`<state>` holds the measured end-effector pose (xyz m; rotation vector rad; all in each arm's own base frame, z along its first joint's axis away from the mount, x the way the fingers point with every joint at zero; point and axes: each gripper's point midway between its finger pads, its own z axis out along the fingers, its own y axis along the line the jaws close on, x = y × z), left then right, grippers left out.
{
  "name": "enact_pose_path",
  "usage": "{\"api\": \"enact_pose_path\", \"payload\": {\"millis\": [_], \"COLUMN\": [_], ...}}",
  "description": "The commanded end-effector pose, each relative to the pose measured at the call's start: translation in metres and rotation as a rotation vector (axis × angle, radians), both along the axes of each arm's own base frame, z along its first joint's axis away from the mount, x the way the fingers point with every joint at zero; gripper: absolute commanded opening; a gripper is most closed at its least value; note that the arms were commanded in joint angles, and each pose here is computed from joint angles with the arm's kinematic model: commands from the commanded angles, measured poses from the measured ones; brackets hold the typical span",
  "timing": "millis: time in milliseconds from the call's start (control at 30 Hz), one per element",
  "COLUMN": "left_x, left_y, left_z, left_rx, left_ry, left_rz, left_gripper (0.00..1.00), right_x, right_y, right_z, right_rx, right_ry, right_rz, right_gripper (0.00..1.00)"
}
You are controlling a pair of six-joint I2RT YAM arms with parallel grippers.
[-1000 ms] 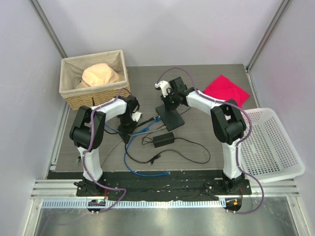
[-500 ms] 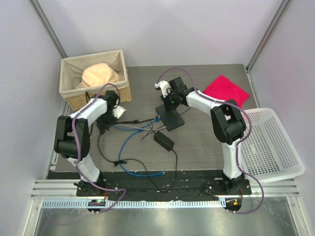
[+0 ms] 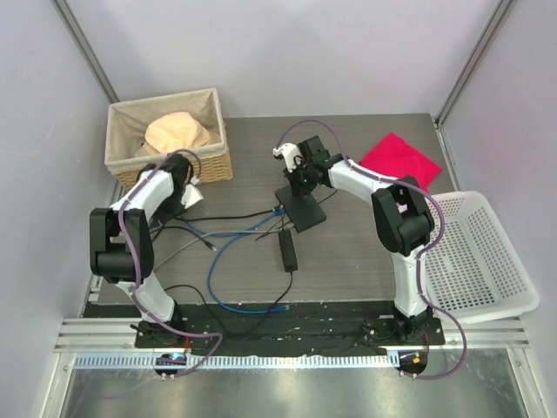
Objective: Pull the plug from the switch port
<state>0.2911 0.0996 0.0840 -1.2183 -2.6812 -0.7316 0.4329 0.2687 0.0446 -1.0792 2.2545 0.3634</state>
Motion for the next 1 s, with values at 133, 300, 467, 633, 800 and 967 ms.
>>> {"api": "enact_pose_path", "payload": {"millis": [133, 300, 467, 633, 800, 967], "left_x": [0.026, 0.054, 0.086, 0.113, 0.124, 0.13], "left_y": [-0.139, -0.218, -0.282, -0.335, -0.358, -0.364], "left_z": [0.072, 0.099, 0.067, 0.039, 0.016, -0.022], "left_rx": [-0.586, -0.944, -1.063, -1.174, -1.211, -1.189], "left_ry": [0.007, 0.035, -0.011, -0.055, -0.034, 0.016], "left_rz": [0.039, 0.074, 0.09, 0.145, 0.211, 0.289], "left_gripper": [0.48, 0.51, 0.52, 0.52, 0.52, 0.5], "right_x": [-0.047, -0.046, -0.042, -0.039, -0.049, -0.056], "right_y": [-0.043, -0.042, -0.039, -0.033, -0.029, -0.029], "right_z": [-0.077, -0.074, -0.062, -0.037, -0.028, -0.02], "right_rx": [-0.208, -0.203, -0.187, -0.149, -0.113, -0.103], "right_ry": [0.214, 0.207, 0.183, 0.153, 0.177, 0.183], "right_rz": [-0.019, -0.015, -0.019, -0.002, 0.023, 0.03], "right_gripper": [0.01, 0.01, 0.01, 0.01, 0.01, 0.01]}}
